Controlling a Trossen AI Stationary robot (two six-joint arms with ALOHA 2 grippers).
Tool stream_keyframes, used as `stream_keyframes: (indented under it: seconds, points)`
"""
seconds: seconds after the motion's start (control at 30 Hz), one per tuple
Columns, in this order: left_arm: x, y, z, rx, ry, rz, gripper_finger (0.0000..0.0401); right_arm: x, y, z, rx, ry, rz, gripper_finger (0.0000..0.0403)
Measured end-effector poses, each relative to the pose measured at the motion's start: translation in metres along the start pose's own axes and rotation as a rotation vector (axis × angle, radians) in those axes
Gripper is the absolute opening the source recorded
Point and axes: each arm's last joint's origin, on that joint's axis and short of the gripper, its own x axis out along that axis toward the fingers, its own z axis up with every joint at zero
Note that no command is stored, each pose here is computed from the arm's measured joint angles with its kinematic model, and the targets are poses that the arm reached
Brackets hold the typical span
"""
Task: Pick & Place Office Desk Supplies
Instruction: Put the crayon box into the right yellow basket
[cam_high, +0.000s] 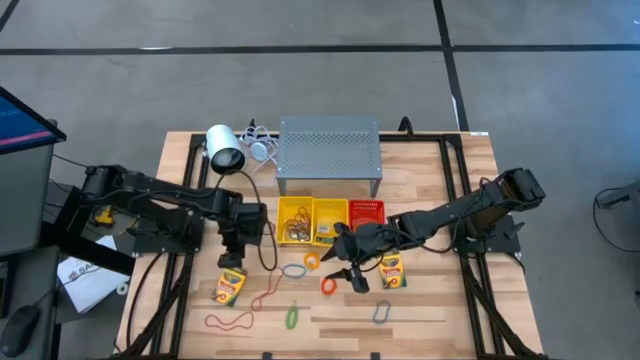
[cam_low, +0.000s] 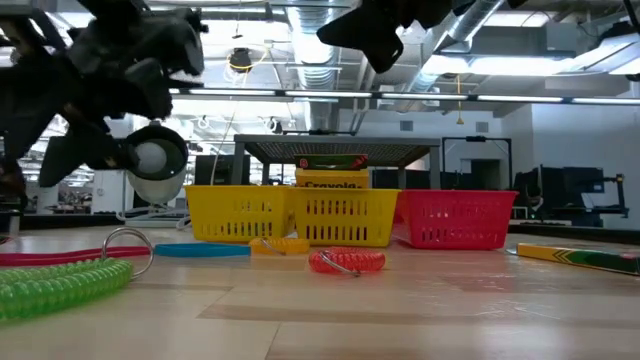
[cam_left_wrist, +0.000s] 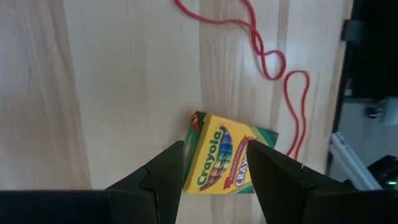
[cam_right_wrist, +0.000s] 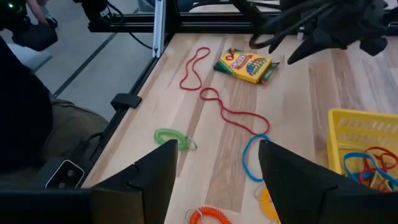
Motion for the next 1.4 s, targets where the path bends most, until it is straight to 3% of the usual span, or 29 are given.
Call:
stream_keyframes:
  seconds: [0.47, 0.83, 1.03, 1.4]
  points:
    - [0.019, 0.014, 0.005, -0.079, 0.100, 0.007, 0.0170, 0.001, 0.020, -0.003, -0.027, 0.009, 0.045, 0.0221]
    - [0.046, 0.005, 0.008, -0.023, 0.182, 0.032, 0.0170, 0.001, 0.028, -0.004, -0.037, 0.012, 0.060, 0.0221]
    - [0.047, 0.005, 0.009, -0.007, 0.164, 0.076, 0.0170, 0.001, 0.028, -0.005, -0.038, 0.013, 0.062, 0.0221]
    - [0.049, 0.000, 0.008, 0.015, 0.176, 0.056, 0.0170, 0.001, 0.028, -0.005, -0.038, 0.020, 0.061, 0.0221]
